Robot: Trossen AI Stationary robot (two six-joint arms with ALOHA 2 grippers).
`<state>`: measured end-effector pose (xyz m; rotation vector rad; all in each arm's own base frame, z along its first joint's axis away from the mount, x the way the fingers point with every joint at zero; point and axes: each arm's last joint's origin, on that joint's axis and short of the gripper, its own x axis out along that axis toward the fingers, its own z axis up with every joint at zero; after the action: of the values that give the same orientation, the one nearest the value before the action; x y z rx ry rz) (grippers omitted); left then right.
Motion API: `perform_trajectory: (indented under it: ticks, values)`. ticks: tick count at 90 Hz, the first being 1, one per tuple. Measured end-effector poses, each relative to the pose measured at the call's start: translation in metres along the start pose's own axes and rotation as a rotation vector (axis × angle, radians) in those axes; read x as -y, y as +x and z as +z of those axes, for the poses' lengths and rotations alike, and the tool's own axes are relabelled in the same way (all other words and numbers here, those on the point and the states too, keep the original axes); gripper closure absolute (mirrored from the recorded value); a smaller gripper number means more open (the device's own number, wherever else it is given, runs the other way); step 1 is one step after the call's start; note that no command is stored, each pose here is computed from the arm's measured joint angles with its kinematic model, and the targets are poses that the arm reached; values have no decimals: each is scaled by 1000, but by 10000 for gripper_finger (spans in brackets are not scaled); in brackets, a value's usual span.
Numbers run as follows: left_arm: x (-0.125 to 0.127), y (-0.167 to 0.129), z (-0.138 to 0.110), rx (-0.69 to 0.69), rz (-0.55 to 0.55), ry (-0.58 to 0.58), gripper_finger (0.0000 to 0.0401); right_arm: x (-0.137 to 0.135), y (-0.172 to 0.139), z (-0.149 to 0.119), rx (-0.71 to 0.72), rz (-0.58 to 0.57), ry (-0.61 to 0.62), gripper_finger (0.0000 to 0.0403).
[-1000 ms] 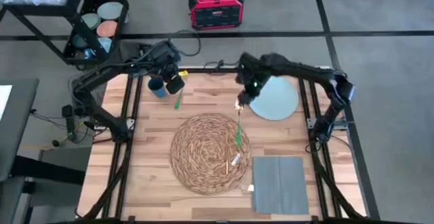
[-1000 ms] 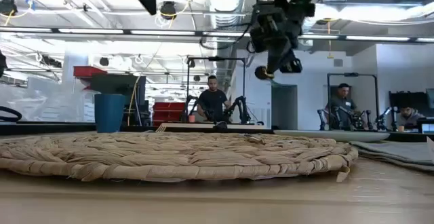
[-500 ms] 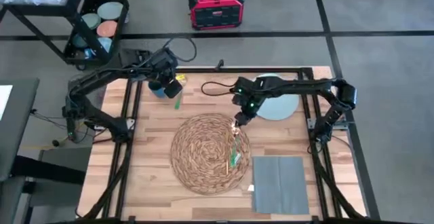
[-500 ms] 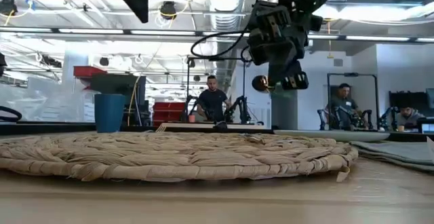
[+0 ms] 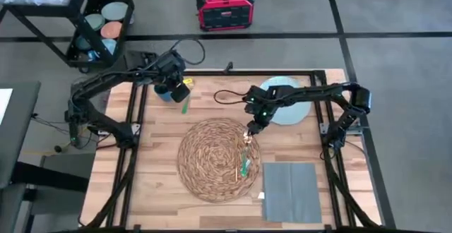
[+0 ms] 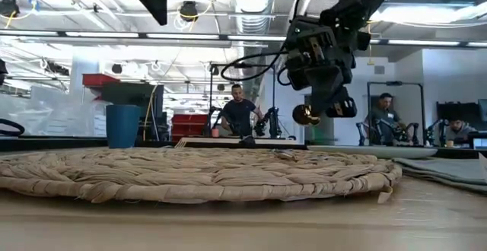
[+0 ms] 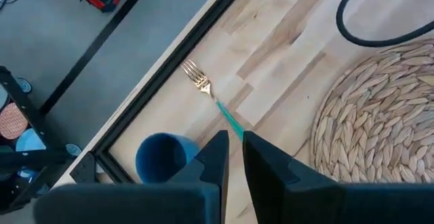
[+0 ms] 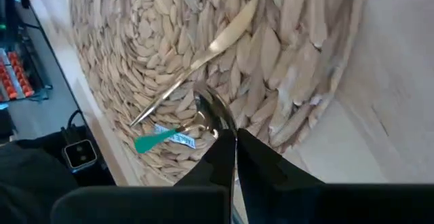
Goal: Set table place
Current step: Put the green spoon on the brown placemat to the right of the gold table knife
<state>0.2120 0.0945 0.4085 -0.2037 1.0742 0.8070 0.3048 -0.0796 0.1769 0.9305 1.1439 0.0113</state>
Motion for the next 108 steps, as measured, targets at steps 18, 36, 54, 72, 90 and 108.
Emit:
perform_trajectory:
  ticks: [18,36,54,72,90,108]
  values:
    - [0,0,0,1,0,1,372,-1,5,-1,17,14,-15,403]
    - [0,0,0,1,0,1,372,-2,5,1,35,18,-20,403]
    - [0,0,0,1,0,1,372,-2,5,0,35,17,-24,403]
    - [0,0,0,1,0,14,372,-2,5,-1,19,15,-46,386]
    - [0,0,0,2,0,16,372,-1,5,-3,5,6,-51,326]
    - [0,0,1,14,-3,11,372,7,1,1,62,-89,-40,293]
